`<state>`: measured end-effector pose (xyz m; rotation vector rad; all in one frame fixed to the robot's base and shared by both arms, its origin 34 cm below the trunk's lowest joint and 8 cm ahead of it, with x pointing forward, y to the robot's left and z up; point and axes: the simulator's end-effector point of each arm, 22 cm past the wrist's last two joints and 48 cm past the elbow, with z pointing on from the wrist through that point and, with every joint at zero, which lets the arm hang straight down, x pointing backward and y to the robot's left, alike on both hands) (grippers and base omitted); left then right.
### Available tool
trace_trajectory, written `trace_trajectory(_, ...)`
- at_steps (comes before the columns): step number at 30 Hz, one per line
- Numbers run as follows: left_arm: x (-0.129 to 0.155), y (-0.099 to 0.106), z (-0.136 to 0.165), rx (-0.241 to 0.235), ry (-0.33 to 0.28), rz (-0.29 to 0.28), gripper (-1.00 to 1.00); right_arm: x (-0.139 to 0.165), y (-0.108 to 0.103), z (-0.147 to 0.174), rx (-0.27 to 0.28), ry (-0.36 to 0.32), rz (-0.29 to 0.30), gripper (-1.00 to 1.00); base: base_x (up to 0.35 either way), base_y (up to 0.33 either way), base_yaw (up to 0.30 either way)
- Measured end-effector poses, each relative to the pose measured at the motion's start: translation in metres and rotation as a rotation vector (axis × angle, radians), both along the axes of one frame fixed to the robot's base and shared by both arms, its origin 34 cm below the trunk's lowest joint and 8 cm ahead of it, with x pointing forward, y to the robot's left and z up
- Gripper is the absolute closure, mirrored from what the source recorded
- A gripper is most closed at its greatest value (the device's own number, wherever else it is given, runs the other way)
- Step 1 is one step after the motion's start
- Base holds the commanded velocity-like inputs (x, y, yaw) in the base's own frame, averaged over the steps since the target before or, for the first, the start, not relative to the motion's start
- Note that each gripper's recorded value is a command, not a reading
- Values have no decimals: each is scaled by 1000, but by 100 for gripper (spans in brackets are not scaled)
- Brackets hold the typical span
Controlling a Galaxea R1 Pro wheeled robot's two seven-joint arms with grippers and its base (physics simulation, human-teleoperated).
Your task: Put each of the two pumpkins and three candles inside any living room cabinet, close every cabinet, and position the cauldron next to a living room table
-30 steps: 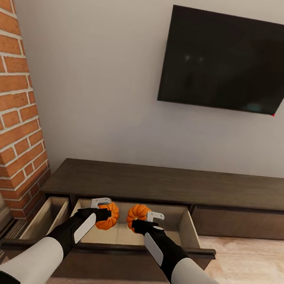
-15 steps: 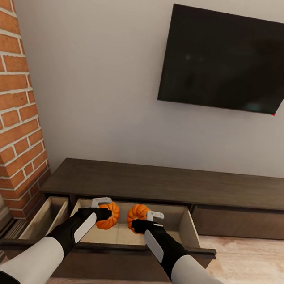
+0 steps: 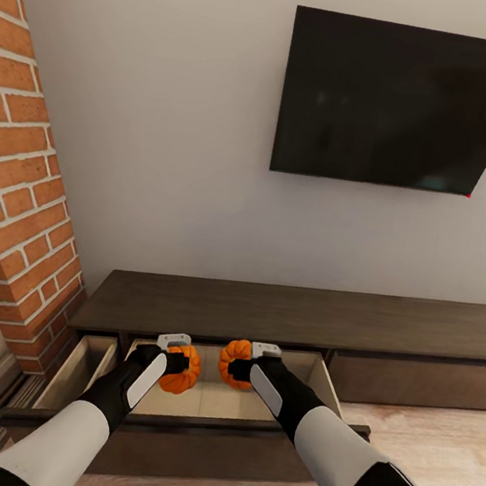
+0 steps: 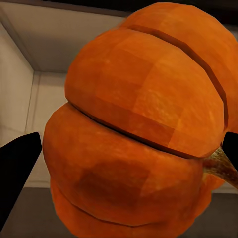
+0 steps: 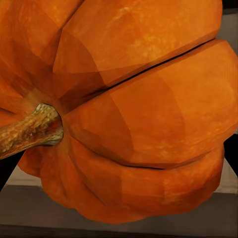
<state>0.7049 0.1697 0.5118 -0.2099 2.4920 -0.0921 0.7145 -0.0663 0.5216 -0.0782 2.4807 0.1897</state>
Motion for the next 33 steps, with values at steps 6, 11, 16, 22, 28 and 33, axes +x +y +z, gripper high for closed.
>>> trace_trajectory(6, -1, -2, -6, -8, 0, 2, 100, -2, -9, -8, -37, 11, -23, 100, 0, 0, 0)
trace_trajectory(11, -4, -2, -17, -10, 1, 2, 100, -8, -11, -22, -35, 32, -44, 100, 0, 0, 0)
trace_trajectory(16, -6, -3, -28, -11, 1, 1, 100, -12, -12, -34, -38, 40, -43, 100, 0, 0, 0)
trace_trajectory(22, -10, -3, -41, -10, 0, 1, 100, -15, -12, -47, -37, 40, -43, 100, 0, 0, 0)
trace_trajectory(28, -10, -2, -43, -5, -2, 1, 100, -16, -7, -48, -32, 37, -40, 100, 0, 0, 0)
trace_trajectory(33, -10, -2, -42, -4, -2, 1, 100, -16, -6, -48, -32, 36, -39, 100, 78, 0, 0)
